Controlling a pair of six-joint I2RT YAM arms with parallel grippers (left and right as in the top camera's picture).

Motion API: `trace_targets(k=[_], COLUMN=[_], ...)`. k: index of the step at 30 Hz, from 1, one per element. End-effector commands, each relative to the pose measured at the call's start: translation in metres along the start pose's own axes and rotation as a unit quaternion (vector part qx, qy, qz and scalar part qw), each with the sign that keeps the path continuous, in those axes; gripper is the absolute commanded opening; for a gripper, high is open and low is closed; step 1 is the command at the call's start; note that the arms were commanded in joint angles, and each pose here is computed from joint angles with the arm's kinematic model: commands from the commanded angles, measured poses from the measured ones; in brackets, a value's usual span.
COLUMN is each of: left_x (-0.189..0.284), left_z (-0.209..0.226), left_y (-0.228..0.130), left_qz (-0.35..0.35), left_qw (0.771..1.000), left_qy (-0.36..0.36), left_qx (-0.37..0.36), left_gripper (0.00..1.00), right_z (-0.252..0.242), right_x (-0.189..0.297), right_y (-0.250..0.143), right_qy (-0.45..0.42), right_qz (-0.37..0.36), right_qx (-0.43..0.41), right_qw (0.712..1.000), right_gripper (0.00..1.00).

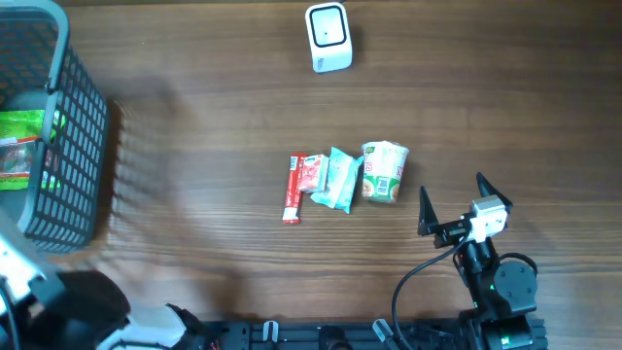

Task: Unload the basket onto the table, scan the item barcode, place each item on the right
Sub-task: 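Carry the red and teal snack packs out and drop them beside the cup, then grasp the green snack bag in the basket with the left gripper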

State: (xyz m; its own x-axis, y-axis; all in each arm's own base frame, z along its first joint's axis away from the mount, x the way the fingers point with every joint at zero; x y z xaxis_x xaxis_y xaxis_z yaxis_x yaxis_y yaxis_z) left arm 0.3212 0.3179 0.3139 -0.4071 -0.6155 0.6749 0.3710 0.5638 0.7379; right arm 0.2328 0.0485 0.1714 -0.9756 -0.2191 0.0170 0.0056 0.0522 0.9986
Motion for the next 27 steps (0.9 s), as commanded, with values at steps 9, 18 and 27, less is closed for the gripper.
trace_targets(k=[9, 18, 27], left_x=[-0.18, -0.22, -0.229], left_z=[-0.024, -0.042, -0.033], left_y=[-0.116, -0.171, -0.204], left_qz=[0.198, 0.252, 0.295], left_qw=[0.965, 0.938, 0.925], left_qy=[-0.077, -0.098, -0.081], left_qx=[-0.158, -0.217, -0.225], left_gripper=[1.0, 1.0, 0.04], right_z=[-0.002, -0.002, -0.002], right_x=[0.0, 0.0, 0.0], right_y=[0.001, 0.001, 0.001], right_qy=[-0.005, -0.005, -0.005], right_qz=[-0.003, -0.003, -0.003], right_qx=[0.001, 0.001, 0.001], right_qw=[1.0, 1.0, 1.0], right_gripper=[1.0, 1.0, 1.0])
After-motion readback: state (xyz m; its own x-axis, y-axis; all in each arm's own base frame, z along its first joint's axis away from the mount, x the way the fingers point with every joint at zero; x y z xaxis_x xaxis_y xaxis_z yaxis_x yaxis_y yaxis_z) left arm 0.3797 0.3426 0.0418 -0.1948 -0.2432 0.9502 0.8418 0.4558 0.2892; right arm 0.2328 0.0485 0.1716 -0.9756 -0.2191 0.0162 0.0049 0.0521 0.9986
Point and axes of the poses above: each gripper's point midway between its finger pads, its own x axis back along the fingers, its own z axis along the line the jaws close on, y = z × x, the point moved 1 cm from there along x, back along the fingers
